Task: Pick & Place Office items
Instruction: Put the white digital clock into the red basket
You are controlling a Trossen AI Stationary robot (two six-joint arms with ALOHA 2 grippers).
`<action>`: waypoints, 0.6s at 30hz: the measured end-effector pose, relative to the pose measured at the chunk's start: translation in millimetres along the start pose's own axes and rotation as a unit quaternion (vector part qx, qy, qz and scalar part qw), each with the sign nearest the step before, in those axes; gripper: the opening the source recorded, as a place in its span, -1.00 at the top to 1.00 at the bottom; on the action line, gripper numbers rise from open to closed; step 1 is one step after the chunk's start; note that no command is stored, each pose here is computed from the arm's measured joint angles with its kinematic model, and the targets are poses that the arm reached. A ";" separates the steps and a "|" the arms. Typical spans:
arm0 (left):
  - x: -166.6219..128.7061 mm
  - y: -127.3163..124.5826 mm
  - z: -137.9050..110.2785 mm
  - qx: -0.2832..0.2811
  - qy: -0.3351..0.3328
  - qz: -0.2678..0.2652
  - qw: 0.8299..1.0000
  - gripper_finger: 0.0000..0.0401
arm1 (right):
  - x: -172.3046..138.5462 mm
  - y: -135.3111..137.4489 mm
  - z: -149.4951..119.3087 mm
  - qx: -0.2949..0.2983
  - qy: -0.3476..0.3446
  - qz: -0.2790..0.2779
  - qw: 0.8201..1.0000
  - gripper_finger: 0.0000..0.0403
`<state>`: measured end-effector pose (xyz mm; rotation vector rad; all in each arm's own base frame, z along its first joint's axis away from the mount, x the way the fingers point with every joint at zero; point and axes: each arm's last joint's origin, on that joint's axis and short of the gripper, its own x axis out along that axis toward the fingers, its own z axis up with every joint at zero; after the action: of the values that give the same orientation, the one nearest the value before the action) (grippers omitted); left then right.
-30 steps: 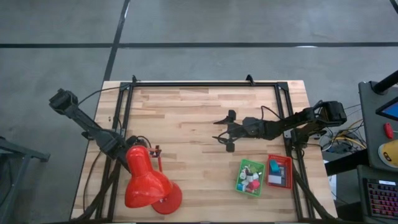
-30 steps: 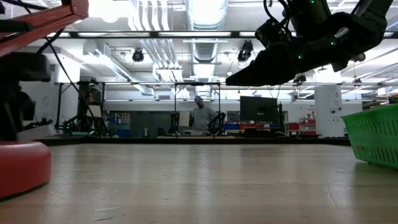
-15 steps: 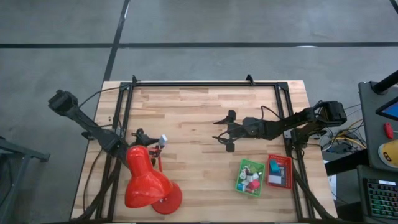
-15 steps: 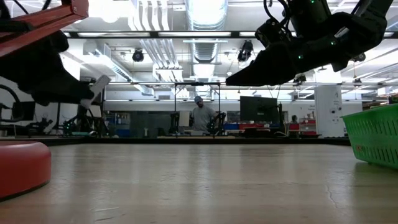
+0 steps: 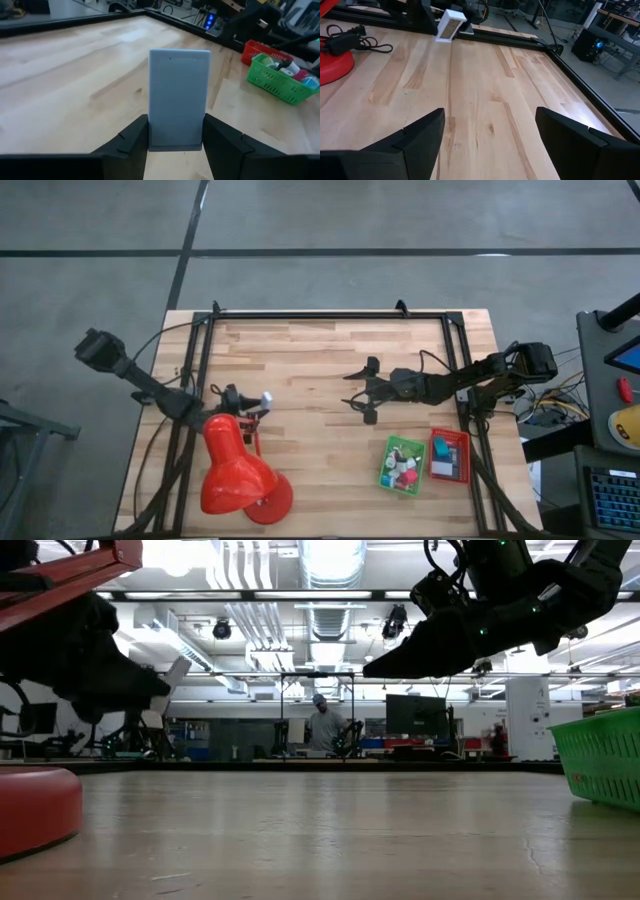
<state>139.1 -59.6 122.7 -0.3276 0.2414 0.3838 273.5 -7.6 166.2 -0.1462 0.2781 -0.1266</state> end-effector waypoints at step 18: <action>59.0 -0.3 19.3 0.091 0.054 -0.089 0.990 0.20 | 0.0 0.1 0.0 0.000 0.000 0.000 1.000 -0.48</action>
<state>195.6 -33.9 123.4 -0.1886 0.3481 0.1661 273.5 -7.5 166.2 -0.1462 0.2780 -0.1263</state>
